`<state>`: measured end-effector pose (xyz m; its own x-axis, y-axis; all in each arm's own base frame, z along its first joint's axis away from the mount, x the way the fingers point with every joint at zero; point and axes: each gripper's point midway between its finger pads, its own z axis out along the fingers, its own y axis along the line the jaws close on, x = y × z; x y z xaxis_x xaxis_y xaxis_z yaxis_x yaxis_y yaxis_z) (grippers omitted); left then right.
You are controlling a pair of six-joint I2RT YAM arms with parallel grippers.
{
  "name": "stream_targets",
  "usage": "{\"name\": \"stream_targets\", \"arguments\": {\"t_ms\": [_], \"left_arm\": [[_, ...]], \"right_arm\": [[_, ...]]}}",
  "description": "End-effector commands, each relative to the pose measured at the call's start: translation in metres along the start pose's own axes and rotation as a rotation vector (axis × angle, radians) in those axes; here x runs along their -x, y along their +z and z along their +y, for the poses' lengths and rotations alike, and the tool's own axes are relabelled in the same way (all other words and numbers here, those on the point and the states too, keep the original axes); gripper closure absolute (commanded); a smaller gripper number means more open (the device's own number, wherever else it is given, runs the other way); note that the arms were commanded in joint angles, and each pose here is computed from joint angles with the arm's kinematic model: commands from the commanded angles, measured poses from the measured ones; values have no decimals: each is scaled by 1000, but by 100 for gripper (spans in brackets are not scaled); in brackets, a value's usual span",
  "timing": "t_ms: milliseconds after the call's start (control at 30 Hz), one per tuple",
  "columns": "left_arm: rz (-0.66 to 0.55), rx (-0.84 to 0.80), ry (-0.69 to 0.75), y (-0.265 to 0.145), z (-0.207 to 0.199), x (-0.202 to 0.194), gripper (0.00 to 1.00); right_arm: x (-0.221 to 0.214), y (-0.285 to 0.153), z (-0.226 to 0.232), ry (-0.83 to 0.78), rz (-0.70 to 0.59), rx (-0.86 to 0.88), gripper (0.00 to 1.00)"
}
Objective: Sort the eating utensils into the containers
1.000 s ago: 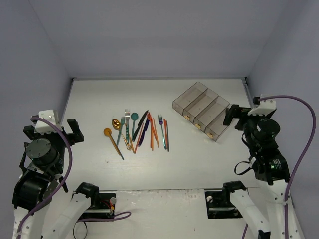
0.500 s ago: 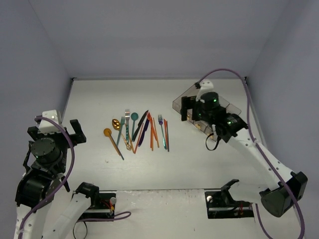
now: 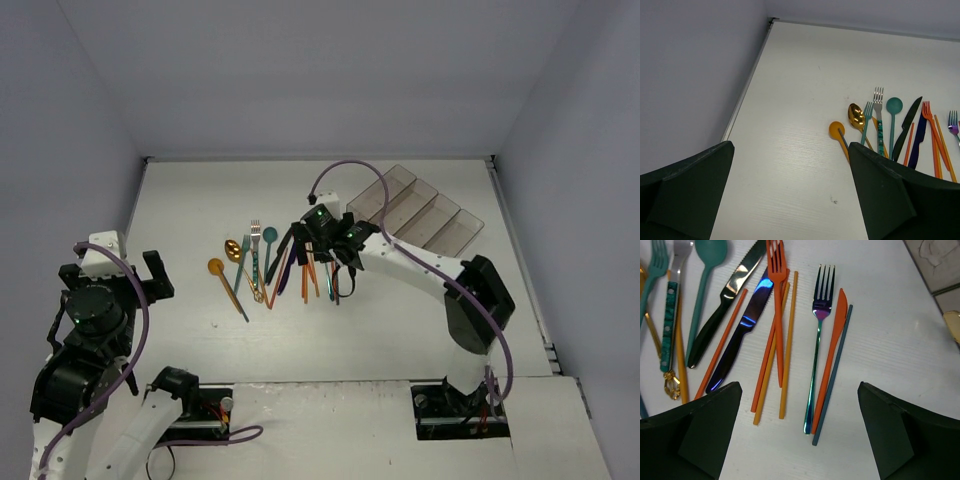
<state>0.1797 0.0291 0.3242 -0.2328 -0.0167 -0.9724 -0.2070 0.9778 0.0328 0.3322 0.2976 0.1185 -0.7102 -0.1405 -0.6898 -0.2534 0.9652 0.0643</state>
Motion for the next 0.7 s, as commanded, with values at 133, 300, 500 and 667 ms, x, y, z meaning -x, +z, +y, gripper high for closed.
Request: {"name": "stream_targets", "arguments": {"t_ms": [133, 300, 500, 667], "left_arm": [[-14, 5, -10, -7, 4, 6, 3], [-6, 10, 0, -10, 7, 3, 3], [5, 5, 7, -13, 8, -1, 3], [2, 5, 14, -15, 10, 1, 3]], "right_arm": [[11, 38, 3, 103, -29, -89, 4], [-2, 55, 6, 87, 8, -96, 24], [-10, 70, 2, 106, 22, -131, 51], [-13, 78, -3, 130, 24, -161, 57]]}}
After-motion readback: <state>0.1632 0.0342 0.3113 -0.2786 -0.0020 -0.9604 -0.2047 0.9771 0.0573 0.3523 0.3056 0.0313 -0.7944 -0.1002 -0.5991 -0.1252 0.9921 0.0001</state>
